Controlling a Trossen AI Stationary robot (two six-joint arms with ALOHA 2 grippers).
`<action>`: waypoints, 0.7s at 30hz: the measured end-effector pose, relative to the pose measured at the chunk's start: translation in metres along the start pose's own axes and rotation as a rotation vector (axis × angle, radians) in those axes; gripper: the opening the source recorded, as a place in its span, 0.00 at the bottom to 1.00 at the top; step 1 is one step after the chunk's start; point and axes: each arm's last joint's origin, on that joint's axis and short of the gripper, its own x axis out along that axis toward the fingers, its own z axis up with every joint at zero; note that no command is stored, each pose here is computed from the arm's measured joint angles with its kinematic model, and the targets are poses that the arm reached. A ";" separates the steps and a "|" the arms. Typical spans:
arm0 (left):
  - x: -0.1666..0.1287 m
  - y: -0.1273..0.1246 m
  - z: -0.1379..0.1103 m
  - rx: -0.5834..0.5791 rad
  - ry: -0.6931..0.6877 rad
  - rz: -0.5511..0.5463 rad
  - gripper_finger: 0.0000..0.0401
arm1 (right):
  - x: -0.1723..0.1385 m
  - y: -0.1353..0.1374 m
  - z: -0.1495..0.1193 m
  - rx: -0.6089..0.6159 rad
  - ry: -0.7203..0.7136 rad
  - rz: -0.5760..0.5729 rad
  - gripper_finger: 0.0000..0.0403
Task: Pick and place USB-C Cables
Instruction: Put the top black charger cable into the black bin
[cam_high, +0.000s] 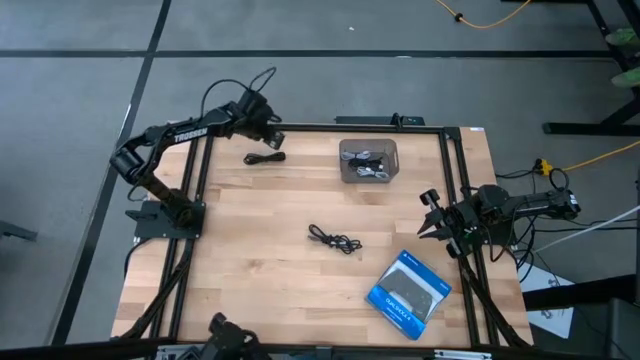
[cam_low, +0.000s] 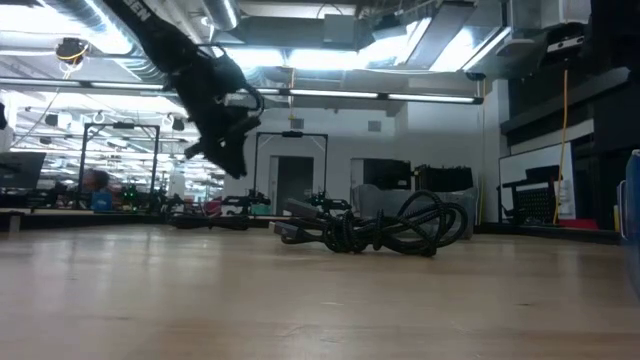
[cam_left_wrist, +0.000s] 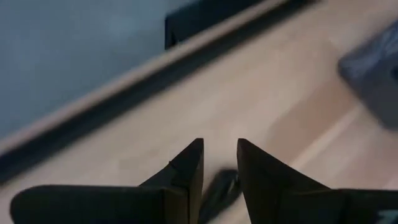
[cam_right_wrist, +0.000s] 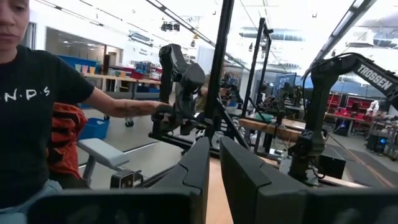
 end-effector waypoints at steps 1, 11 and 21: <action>-0.001 -0.002 0.003 0.006 -0.022 -0.004 0.22 | 0.000 0.000 0.000 -0.003 0.000 0.000 0.11; -0.003 -0.028 0.001 0.331 0.012 0.051 0.22 | 0.000 0.000 0.000 -0.041 0.000 -0.001 0.11; -0.010 -0.013 -0.028 0.307 0.330 0.255 0.22 | 0.000 0.000 0.000 -0.041 0.000 -0.001 0.11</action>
